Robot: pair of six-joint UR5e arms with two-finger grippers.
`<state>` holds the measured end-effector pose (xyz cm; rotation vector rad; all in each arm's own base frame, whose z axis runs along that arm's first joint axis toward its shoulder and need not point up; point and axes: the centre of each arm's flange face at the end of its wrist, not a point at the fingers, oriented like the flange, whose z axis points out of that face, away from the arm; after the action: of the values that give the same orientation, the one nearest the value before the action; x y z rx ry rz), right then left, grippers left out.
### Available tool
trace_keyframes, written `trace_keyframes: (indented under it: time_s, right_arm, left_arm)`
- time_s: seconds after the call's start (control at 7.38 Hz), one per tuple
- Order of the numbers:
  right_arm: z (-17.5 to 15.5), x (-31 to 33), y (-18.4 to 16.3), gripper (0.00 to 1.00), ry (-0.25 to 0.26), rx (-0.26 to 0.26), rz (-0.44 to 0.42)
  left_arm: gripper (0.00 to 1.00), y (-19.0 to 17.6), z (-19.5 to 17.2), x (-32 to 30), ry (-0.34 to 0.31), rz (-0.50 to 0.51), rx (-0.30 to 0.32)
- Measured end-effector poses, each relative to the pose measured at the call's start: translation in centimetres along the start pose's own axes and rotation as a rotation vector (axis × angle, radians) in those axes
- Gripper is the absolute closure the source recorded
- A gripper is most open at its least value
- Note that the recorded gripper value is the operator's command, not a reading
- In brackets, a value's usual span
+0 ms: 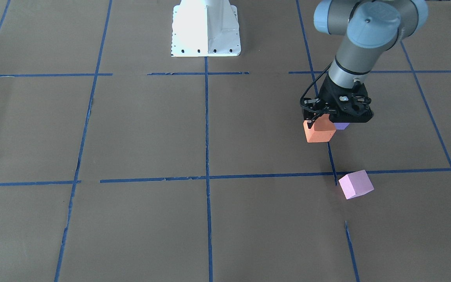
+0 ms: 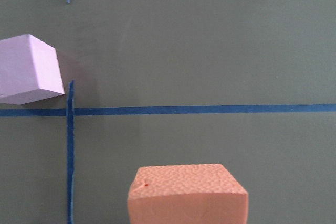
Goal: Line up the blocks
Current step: 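Lift the orange cube and carry it toward the pink cube, then lower the orange cube between the pink and purple cubes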
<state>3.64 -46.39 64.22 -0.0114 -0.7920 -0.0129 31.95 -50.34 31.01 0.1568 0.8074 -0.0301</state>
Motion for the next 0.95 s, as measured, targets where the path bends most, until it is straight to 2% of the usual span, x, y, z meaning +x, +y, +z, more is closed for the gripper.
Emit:
trace_keyframes:
  time_s: [0.54,0.95]
  right_arm:
    - [0.0,0.0,0.0,0.00,0.000,0.001,0.000]
    - [0.0,0.0,0.0,0.00,0.000,0.000,0.000]
  left_arm:
    - [1.00,-1.0,5.0,-3.9,0.004,0.010,0.002]
    - [1.00,-0.7,7.3,-5.8,-0.027,-0.007,-0.024]
